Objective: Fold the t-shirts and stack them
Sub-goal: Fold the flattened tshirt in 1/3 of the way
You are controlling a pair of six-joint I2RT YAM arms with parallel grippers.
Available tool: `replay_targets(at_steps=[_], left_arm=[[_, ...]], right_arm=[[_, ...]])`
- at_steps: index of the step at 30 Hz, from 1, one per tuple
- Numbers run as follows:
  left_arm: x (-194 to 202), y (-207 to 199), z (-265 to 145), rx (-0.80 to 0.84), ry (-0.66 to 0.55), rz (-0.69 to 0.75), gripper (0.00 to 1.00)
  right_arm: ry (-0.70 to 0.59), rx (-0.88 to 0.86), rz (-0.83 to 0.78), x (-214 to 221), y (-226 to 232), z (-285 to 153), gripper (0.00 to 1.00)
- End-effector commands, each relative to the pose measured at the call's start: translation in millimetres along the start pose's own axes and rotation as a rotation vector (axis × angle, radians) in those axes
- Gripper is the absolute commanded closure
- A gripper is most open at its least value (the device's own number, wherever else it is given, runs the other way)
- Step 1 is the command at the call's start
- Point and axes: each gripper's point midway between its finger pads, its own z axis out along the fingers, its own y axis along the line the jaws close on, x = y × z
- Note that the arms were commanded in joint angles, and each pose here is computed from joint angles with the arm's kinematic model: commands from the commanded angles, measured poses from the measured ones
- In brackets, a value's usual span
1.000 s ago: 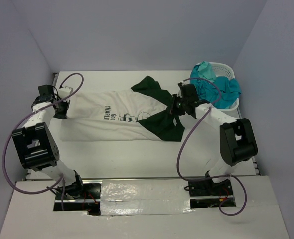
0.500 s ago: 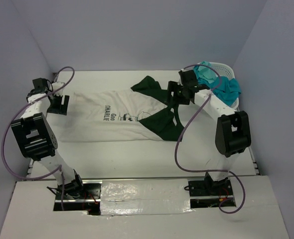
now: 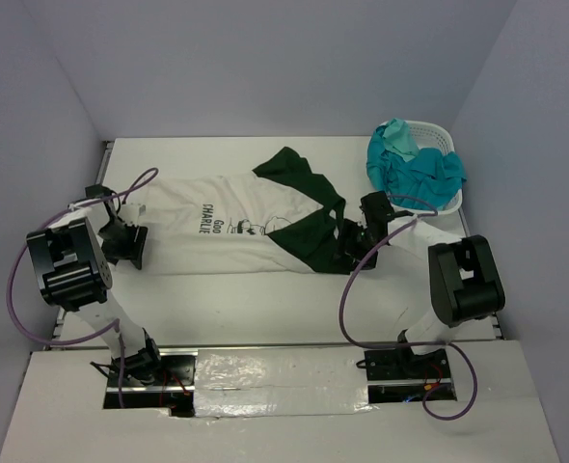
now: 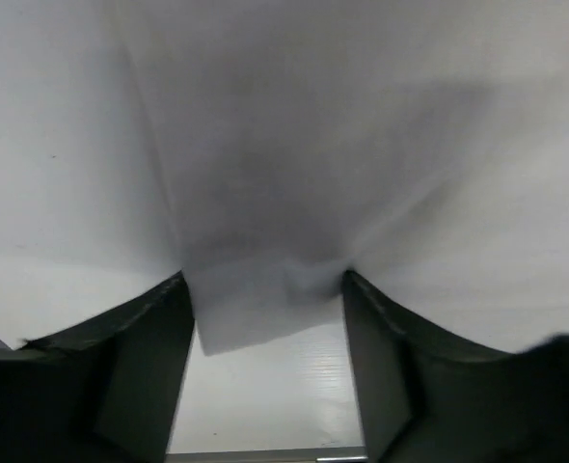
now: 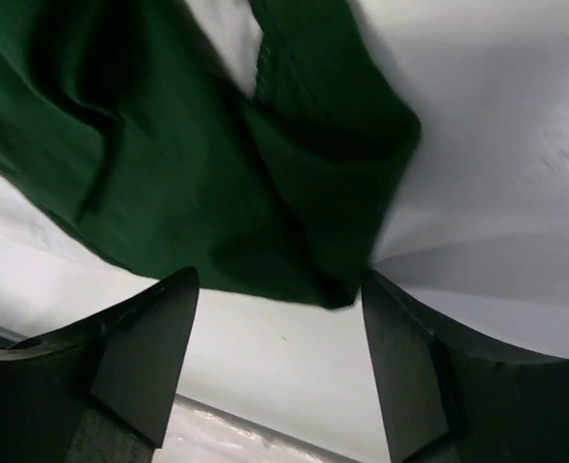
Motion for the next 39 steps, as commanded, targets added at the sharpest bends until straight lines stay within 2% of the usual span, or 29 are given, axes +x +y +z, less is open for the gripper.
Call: replay_targets(at_steps=[1,2,3,4,5,6,7,9,11,13,15,19,24,25,26,27,28,29,30,31,32,33,35,36,38,39], left_arm=[[-3.1,-2.3,18.2,0.020,0.010,0.036,0.32],[-2.8,-5.8,20.6,0.029,0.015,0.043,0.45],[-4.6,-10.3,22.7,0.048,0.008,0.046,0.52],[-5.1,-13.5,23.5,0.063,0.004,0.047,0.74],[-6.9,-17.3,23.4,0.079,-0.003,0.042,0.90],[-8.8,-20.8,23.5,0.098,-0.013,0.038,1.00],[-9.8,-22.1,22.7,0.104,-0.019,0.033,1.00],[-5.2,-15.5,19.0,0.071,-0.008,0.051,1.00],[-1.7,-1.2,10.3,0.017,-0.011,0.061,1.00],[10.2,21.7,3.7,-0.068,0.014,0.071,1.00],[20.9,35.4,-5.4,-0.137,0.053,0.110,1.00],[29.4,37.7,-23.1,-0.170,0.058,0.169,1.00],[56.8,16.7,-24.7,-0.092,0.102,0.231,1.00],[60.1,14.2,-25.5,-0.089,0.098,0.237,0.97],[68.5,10.2,-21.3,-0.078,0.113,0.239,0.70],[69.8,9.2,-20.3,-0.077,0.113,0.234,0.55],[70.4,7.8,-19.5,-0.068,0.112,0.232,0.45],[68.7,8.7,-19.5,-0.072,0.109,0.225,0.22],[58.8,12.6,-23.7,-0.088,0.087,0.210,0.09],[53.5,16.1,-25.4,-0.094,0.083,0.202,0.01],[47.4,22.0,-31.6,-0.120,0.082,0.190,0.00],[24.3,34.1,-46.2,-0.163,0.029,0.160,0.00],[-0.8,47.2,-63.8,-0.207,-0.021,0.128,0.01],[-35.2,54.8,-90.7,-0.236,-0.125,0.092,0.01],[-75.3,47.1,-125.2,-0.242,-0.259,0.117,0.04],[-115.4,16.8,-154.1,-0.244,-0.366,0.250,0.09]], right_arm=[[-0.023,-0.051,0.021,-10.1,5.6,16.7,0.26],[-0.018,-0.052,0.027,-9.0,5.0,18.9,0.35],[-0.024,-0.072,0.029,-10.8,7.7,19.9,0.45],[-0.017,-0.075,0.041,-6.8,6.3,22.9,0.57],[-0.021,-0.075,0.051,-6.9,5.6,23.7,0.82],[-0.020,-0.067,0.071,-5.9,-0.4,24.7,0.96],[-0.018,-0.063,0.090,-4.3,-4.2,23.8,1.00],[-0.025,-0.090,0.119,0.7,-7.3,16.5,1.00],[-0.014,-0.035,0.135,12.3,-19.5,8.4,1.00],[-0.059,-0.003,0.128,15.2,-25.0,-6.5,1.00],[-0.027,0.022,0.154,38.6,-36.3,-12.4,1.00],[-0.072,0.049,0.193,63.9,-49.8,-31.3,1.00],[-0.057,0.023,0.219,89.7,-52.4,-34.4,1.00],[-0.044,0.014,0.228,92.2,-50.7,-32.4,0.99],[-0.025,0.004,0.246,95.9,-50.3,-27.4,0.86],[-0.017,-0.002,0.247,97.2,-49.5,-25.6,0.51],[-0.015,-0.002,0.249,95.8,-48.4,-26.7,0.42],[-0.030,0.024,0.251,92.0,-51.6,-28.3,0.34],[-0.050,0.038,0.244,86.9,-52.8,-31.9,0.21],[-0.074,0.047,0.236,78.1,-49.2,-40.4,0.15],[-0.099,0.049,0.232,71.1,-46.6,-46.2,0.12],[-0.127,0.050,0.229,63.2,-44.8,-52.5,0.10],[-0.200,0.007,0.201,36.9,-26.7,-74.3,0.11],[-0.225,0.001,0.181,27.3,-21.5,-80.5,0.15],[-0.280,-0.034,0.106,-2.2,-4.3,-91.7,0.22],[-0.266,-0.082,0.075,-7.7,6.5,-92.1,0.42]])
